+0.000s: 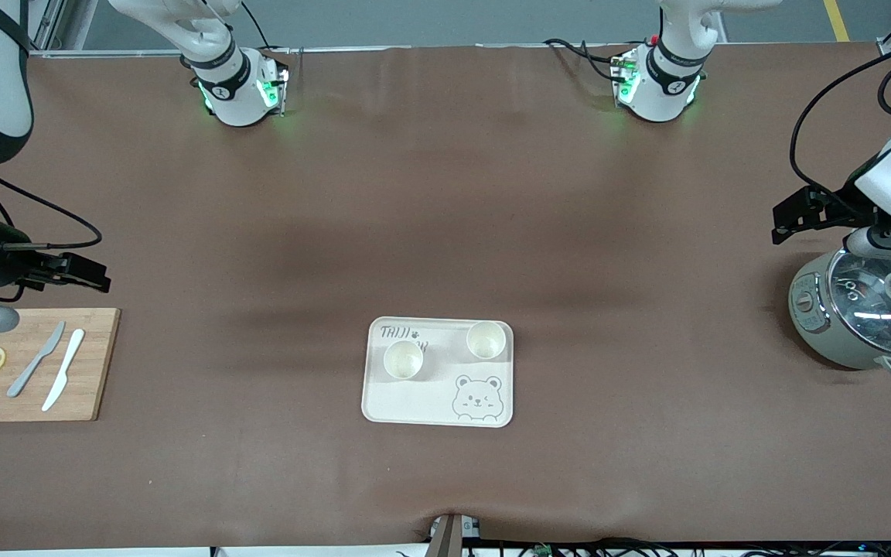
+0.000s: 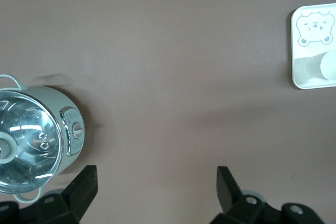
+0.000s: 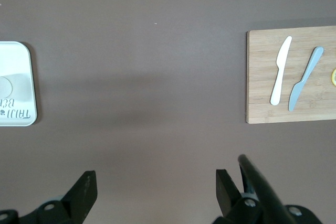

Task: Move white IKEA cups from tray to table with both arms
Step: 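Move the left gripper from the pot toward the cups on the tray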

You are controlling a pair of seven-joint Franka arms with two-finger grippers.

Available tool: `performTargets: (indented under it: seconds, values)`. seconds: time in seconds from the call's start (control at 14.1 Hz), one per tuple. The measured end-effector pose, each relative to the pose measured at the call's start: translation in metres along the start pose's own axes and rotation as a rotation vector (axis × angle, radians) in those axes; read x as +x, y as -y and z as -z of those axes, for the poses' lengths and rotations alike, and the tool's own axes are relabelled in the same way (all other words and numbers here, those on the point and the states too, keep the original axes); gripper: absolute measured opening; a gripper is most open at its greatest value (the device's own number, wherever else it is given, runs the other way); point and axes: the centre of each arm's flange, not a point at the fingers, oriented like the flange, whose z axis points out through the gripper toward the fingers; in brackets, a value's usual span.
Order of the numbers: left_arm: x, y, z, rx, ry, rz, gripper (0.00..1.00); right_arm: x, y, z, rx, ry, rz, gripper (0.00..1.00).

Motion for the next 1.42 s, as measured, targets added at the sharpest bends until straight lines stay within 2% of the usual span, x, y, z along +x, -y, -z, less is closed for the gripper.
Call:
performTargets:
  seconds: [0.42,0.71,0.92,1.13,1.42]
  values:
    - [0.008,-0.006,-0.022,-0.004,0.033,-0.022,1.0,0.0,0.0,0.0,0.0,0.0,0.001,1.0]
    - [0.029,-0.029,-0.043,-0.01,0.015,-0.024,1.0,0.0,0.001,0.0,0.001,-0.002,0.001,1.0]
    - [0.065,-0.083,-0.069,-0.023,0.014,0.028,1.0,0.0,0.003,0.0,0.002,-0.004,0.004,1.0]
    - [0.098,-0.171,-0.136,-0.036,0.015,0.114,1.0,0.001,0.005,0.0,0.006,-0.007,0.007,1.0]
    - [0.112,-0.239,-0.198,-0.039,0.002,0.15,1.0,0.0,0.014,-0.001,0.019,-0.007,0.0,1.0]
